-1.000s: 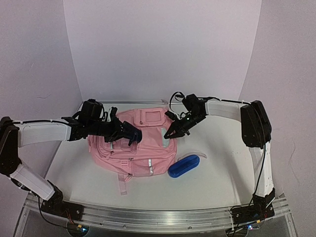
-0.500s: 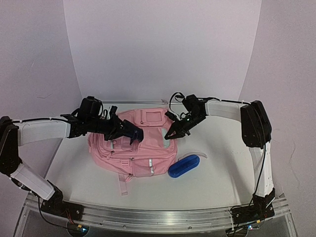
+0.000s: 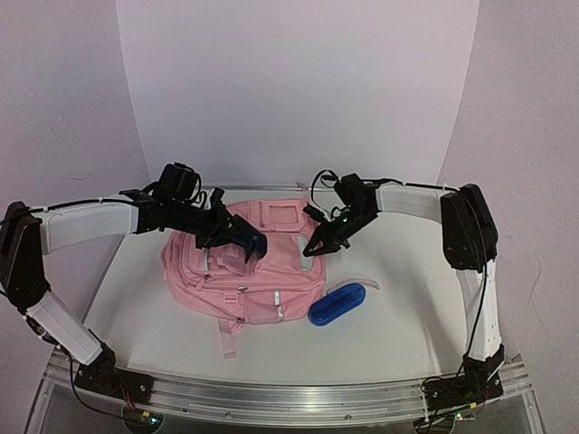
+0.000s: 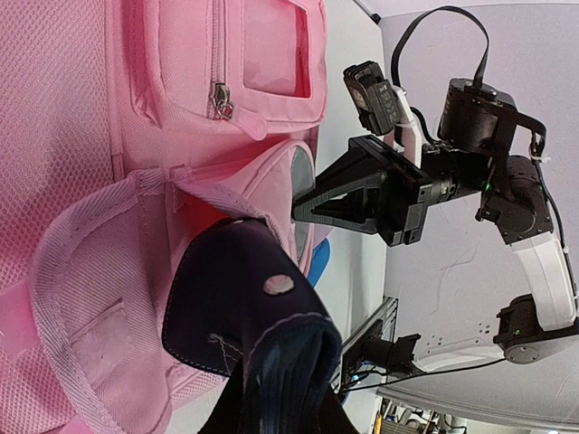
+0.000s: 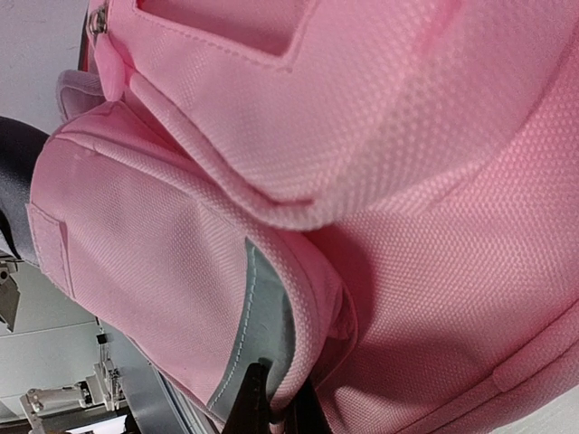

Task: Pack the student bag
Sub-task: Place the personal item in the student bag.

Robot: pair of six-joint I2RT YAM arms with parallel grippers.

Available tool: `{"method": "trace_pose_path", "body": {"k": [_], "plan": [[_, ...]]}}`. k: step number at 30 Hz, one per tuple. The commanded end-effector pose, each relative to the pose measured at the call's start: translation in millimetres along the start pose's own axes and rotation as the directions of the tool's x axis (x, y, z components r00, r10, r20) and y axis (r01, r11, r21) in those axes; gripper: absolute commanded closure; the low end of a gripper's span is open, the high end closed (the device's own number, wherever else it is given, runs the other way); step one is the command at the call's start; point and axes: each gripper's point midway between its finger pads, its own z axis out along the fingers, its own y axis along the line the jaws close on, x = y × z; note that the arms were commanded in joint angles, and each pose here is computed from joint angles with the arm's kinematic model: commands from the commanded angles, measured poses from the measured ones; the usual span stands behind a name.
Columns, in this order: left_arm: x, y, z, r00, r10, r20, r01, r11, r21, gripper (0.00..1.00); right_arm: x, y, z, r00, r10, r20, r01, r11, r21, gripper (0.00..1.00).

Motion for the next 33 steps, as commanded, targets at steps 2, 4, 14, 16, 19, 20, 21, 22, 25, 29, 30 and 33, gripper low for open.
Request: {"method": "trace_pose_path", "body": {"k": [2,4,14,16,19,20,21,22,25,29,30,33], "plan": [[14,-94,-20,0.988,0.156,-0.013,-0.144,0.938,0.314,1.00,13,9,14,0.998,-0.052,-0.047,0.052,0.999,0.013,1.00],[11,-102,-29,0.988,0.155,0.007,-0.149,0.933,0.327,1.00,13,9,15,0.998,-0.050,-0.048,0.051,0.999,0.013,1.00],[15,-38,-34,0.999,0.006,0.054,-0.021,0.959,0.282,1.00,9,11,16,0.998,-0.055,-0.044,0.055,0.999,-0.004,1.00],[15,-16,-31,0.997,-0.011,0.073,-0.004,0.980,0.198,1.00,9,12,16,0.997,-0.056,-0.045,0.056,0.998,-0.009,1.00],[19,21,-21,0.997,-0.043,0.061,0.041,0.998,0.038,1.00,11,15,15,0.997,-0.061,-0.048,0.060,0.998,-0.023,1.00],[20,33,-17,0.997,-0.056,0.048,0.056,0.998,-0.012,1.00,12,16,16,0.997,-0.064,-0.049,0.063,0.998,-0.029,1.00],[22,45,-11,0.996,-0.078,0.035,0.080,0.996,-0.051,1.00,13,16,16,0.997,-0.066,-0.051,0.064,0.997,-0.035,1.00],[24,54,-5,0.995,-0.100,0.020,0.102,0.992,-0.073,1.00,13,17,16,0.996,-0.067,-0.051,0.065,0.997,-0.040,1.00],[30,75,10,0.988,-0.155,-0.021,0.151,0.980,-0.129,1.00,13,18,17,0.994,-0.092,-0.052,0.089,0.995,-0.048,1.00],[22,44,20,0.994,-0.087,-0.064,0.088,0.996,0.009,1.00,15,18,18,0.992,-0.116,-0.057,0.114,0.993,-0.043,1.00],[19,28,20,0.997,-0.047,-0.068,0.051,0.997,0.058,1.00,16,18,18,0.991,-0.120,-0.059,0.117,0.992,-0.041,1.00],[14,-20,10,0.993,0.081,-0.082,-0.068,0.987,0.144,1.00,17,18,19,0.990,-0.125,-0.062,0.123,0.992,-0.036,1.00]]}}
